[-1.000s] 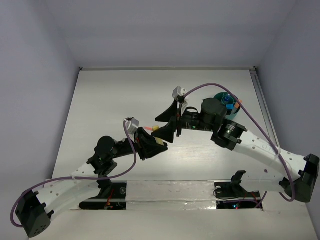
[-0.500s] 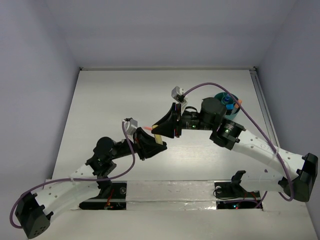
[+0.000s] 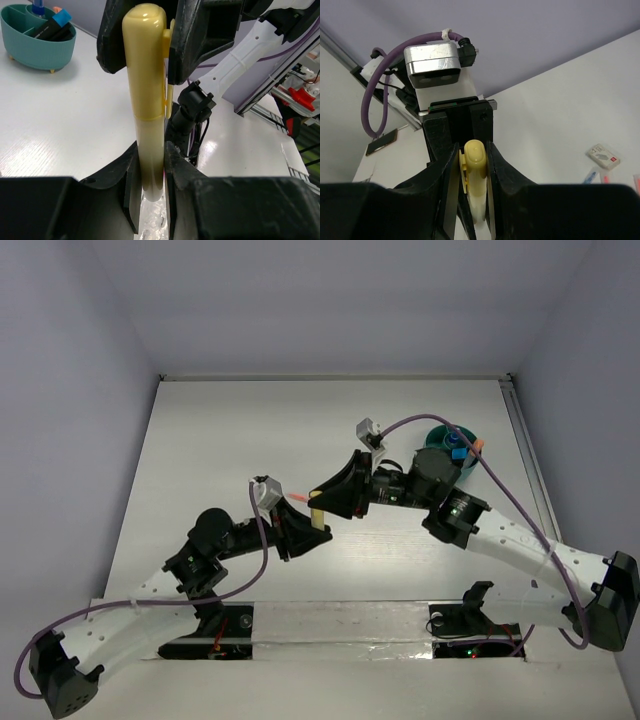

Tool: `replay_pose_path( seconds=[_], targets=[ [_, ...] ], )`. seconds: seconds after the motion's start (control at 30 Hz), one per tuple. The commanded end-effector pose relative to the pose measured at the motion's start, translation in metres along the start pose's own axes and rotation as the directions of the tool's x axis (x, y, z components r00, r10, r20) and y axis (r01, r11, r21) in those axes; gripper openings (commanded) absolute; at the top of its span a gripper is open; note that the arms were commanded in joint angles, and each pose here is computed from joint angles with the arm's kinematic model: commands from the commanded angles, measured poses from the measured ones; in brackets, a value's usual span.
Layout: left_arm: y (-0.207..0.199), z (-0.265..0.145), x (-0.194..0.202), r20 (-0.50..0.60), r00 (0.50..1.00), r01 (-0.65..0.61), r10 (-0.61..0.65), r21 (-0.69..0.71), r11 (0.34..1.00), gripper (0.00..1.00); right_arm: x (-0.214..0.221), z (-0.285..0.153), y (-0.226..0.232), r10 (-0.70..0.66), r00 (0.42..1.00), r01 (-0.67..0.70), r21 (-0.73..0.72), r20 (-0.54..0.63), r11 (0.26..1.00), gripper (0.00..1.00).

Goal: Sort the stationery into containers
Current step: Close the pen cap on the pen.

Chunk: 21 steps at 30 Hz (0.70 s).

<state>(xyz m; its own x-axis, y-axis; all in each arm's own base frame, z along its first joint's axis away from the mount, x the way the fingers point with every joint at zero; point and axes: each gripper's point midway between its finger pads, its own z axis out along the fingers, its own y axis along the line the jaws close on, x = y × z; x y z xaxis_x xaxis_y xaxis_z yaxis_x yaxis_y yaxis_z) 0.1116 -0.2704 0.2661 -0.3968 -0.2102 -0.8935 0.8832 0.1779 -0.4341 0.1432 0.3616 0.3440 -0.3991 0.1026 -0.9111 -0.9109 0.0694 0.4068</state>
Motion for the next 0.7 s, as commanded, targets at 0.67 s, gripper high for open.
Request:
replay_pose_path(
  seconds=[0.67],
  targets=[
    [-0.012, -0.01, -0.119, 0.329, 0.921, -0.174, 0.207, -0.127, 0.977, 0.0, 0.125, -0.03, -0.034, 0.369, 0.899, -0.313, 0.244, -0.235, 0.918, 0.0]
  ],
)
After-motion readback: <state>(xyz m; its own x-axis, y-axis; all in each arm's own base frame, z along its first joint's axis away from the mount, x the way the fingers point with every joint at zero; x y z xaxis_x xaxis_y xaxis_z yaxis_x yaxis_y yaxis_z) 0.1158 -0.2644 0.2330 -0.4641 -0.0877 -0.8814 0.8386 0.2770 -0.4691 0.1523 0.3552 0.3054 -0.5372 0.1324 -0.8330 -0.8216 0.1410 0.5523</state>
